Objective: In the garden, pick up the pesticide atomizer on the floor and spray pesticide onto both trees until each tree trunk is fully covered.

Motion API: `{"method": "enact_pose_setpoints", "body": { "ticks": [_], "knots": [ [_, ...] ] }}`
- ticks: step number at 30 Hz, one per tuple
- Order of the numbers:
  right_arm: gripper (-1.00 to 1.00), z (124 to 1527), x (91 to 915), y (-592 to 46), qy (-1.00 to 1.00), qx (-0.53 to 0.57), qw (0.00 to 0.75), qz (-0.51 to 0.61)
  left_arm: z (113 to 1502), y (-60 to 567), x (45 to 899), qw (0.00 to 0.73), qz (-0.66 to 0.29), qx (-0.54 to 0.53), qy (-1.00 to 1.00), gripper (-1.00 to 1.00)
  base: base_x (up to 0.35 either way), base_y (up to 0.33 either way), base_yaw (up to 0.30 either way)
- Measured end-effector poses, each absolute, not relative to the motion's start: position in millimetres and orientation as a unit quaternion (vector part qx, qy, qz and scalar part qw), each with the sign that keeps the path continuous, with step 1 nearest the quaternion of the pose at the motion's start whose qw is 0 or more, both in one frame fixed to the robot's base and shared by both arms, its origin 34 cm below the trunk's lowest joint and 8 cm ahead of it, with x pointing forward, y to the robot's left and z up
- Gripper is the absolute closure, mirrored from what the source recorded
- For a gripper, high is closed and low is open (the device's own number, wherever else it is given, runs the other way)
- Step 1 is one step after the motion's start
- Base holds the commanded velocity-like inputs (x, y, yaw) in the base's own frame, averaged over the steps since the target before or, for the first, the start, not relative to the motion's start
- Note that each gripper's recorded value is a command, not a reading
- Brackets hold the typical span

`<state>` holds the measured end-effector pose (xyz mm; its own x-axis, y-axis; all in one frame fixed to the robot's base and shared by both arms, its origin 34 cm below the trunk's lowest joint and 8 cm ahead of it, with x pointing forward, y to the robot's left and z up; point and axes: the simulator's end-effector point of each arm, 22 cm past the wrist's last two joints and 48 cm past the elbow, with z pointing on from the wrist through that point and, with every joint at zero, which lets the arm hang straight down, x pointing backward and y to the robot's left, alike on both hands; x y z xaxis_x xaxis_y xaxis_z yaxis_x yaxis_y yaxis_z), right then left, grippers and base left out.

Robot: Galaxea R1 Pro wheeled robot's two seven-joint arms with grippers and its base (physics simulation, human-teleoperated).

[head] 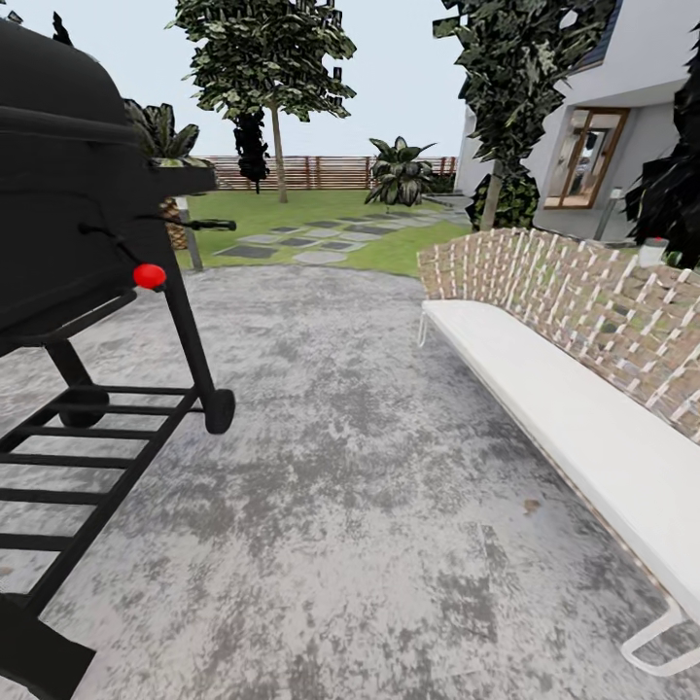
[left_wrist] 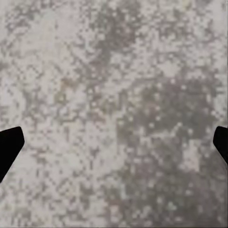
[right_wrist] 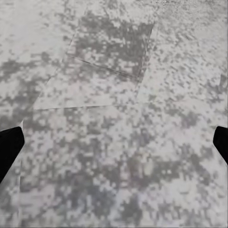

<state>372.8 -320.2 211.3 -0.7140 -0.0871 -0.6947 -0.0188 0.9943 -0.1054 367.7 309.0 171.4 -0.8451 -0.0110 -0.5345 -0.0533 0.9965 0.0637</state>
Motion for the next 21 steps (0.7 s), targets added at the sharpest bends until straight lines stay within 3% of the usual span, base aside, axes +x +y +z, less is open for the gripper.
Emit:
{"method": "enact_pose_setpoints", "body": {
  "ticks": [21],
  "knots": [
    [-1.0,211.1,372.6,-319.9,0.925,-0.029,0.377,-0.045,171.3,308.9,367.6,0.278,0.038,-0.017,0.96,-1.0,0.34,0.0,0.0]
  ]
}}
